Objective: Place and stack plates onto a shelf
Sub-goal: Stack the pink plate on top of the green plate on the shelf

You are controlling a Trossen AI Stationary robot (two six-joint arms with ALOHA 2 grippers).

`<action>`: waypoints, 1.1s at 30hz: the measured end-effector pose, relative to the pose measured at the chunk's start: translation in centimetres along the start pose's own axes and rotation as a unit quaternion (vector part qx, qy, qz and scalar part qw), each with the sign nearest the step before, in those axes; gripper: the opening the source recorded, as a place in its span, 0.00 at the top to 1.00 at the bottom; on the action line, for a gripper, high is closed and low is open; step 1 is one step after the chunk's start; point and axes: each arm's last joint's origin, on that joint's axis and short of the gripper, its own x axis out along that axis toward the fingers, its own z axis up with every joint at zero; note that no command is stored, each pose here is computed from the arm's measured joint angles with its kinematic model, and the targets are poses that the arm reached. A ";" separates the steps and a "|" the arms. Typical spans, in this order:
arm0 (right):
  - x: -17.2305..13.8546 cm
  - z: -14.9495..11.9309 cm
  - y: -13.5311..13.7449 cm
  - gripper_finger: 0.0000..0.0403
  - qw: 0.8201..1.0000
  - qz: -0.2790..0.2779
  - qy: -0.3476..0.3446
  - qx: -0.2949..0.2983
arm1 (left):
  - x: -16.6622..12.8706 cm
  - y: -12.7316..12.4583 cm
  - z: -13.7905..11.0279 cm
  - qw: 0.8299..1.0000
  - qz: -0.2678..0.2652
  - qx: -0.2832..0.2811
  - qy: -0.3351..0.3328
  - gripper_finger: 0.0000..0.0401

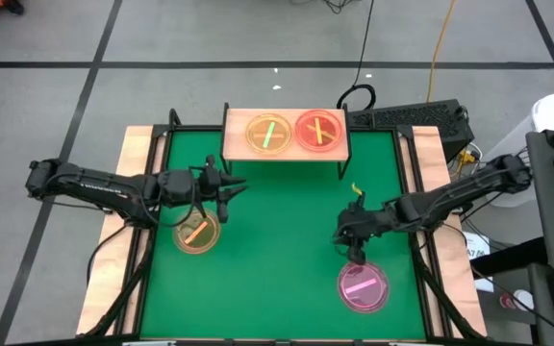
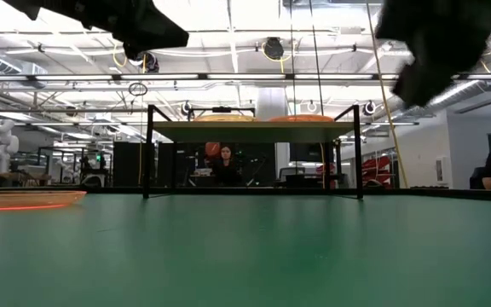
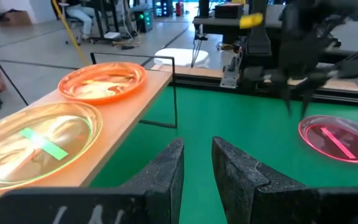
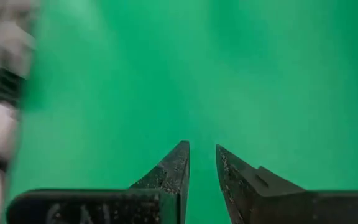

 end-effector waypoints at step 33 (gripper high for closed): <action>4.3 -8.2 -3.3 0.85 0.964 0.069 0.198 0.162 | 0.0 -0.1 -0.2 1.000 -0.004 -0.014 0.007 0.78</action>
